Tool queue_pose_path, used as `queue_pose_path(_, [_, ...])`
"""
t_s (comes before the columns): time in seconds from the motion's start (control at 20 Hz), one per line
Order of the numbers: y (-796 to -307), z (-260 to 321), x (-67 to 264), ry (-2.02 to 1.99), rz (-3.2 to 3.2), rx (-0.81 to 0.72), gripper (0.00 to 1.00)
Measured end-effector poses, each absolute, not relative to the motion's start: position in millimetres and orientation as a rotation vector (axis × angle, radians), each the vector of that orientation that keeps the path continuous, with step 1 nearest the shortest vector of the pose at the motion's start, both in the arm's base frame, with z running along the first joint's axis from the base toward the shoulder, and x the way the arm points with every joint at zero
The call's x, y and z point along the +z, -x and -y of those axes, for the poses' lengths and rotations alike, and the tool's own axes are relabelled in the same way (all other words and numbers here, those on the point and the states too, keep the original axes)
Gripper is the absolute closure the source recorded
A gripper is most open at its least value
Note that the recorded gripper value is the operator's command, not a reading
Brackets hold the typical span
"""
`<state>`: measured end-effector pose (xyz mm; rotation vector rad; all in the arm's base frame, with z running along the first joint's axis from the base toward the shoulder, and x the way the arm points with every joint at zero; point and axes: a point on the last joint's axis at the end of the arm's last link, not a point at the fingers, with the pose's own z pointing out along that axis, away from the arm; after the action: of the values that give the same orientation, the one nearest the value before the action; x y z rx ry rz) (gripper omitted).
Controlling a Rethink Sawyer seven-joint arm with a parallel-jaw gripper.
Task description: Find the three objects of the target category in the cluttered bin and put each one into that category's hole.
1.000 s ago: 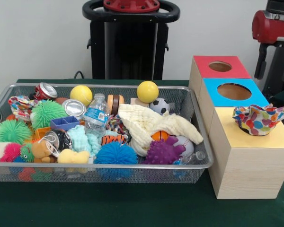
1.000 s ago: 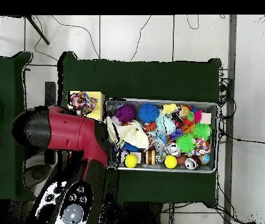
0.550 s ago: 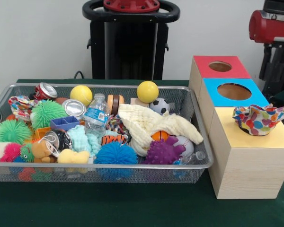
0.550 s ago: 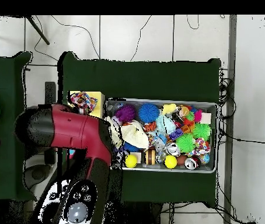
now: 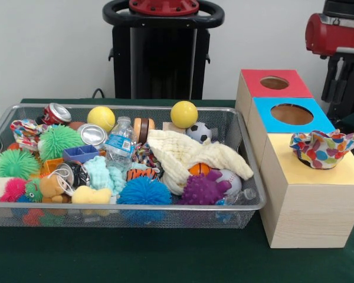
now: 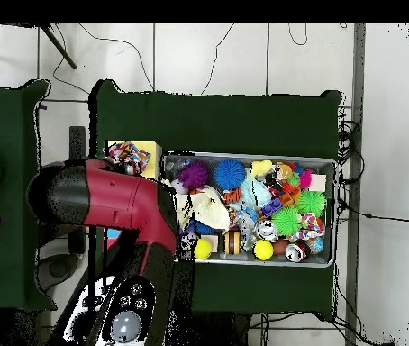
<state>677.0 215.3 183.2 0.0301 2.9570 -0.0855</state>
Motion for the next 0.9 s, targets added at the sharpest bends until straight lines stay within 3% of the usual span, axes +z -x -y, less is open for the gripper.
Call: queue_pose_path(0.9, [-698,-215,183,-0.032,-2.835,-0.069,1.00])
